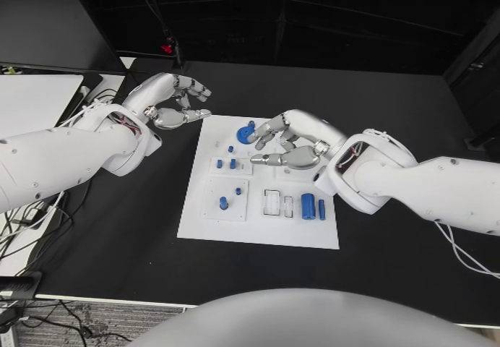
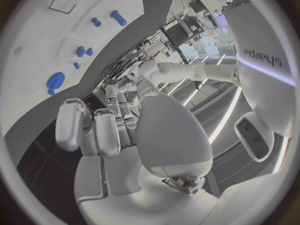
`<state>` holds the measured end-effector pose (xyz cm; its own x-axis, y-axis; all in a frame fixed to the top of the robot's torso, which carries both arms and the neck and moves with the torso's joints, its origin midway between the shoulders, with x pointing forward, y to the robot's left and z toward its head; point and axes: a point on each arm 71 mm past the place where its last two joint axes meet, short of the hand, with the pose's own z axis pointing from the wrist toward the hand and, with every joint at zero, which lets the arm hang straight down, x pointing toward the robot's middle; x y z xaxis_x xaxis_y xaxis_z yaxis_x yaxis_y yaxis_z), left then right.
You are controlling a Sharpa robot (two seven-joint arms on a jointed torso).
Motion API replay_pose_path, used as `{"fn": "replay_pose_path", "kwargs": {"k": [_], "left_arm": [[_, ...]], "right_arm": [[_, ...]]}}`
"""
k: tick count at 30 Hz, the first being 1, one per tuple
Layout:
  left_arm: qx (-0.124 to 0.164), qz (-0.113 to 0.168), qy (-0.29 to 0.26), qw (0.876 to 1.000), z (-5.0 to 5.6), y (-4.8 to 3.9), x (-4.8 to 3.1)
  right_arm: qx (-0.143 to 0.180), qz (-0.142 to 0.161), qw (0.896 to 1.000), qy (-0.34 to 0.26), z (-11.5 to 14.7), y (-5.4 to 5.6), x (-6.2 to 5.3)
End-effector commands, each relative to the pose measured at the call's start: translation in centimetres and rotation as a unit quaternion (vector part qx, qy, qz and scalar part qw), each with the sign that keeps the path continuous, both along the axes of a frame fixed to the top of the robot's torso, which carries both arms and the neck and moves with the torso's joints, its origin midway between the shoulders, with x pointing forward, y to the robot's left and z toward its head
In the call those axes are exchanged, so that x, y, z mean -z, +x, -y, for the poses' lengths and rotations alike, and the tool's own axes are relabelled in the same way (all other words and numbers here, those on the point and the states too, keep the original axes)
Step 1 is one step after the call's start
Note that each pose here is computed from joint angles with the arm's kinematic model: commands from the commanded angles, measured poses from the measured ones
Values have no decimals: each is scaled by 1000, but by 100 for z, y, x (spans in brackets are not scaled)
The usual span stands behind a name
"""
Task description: Assemble the parts on the task board
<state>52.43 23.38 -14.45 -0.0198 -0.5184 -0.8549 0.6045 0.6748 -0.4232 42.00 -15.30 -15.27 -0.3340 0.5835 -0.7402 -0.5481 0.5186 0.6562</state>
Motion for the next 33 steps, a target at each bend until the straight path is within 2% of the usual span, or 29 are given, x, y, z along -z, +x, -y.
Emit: {"fn": "replay_pose_path", "kwargs": {"k": [1, 5, 8, 15, 17, 19, 23, 28, 33], "left_arm": [[7, -2, -11, 1000, 33, 5, -16], [7, -3, -13, 1000, 48, 11, -15], [8, -4, -14, 1000, 61, 16, -13], [11, -5, -14, 1000, 95, 20, -11], [11, -5, -14, 1000, 99, 20, -11], [11, -5, -14, 1000, 96, 23, -11], [9, -6, -14, 1000, 84, 26, -8], [9, -7, -13, 1000, 75, 26, -6], [8, -8, -13, 1000, 62, 27, -5]], "right_arm": [[45, -117, 989, 82, 241, -13, 12], [60, -172, 982, 51, 452, -78, 69], [71, -195, 978, 20, 571, -141, 125], [123, -190, 973, -48, 807, -229, 215], [143, -196, 968, -73, 862, -259, 254], [162, -211, 958, -106, 901, -299, 307], [183, -234, 943, -151, 911, -363, 369], [199, -235, 928, -207, 895, -438, 406], [210, -226, 920, -243, 861, -487, 420]]}}
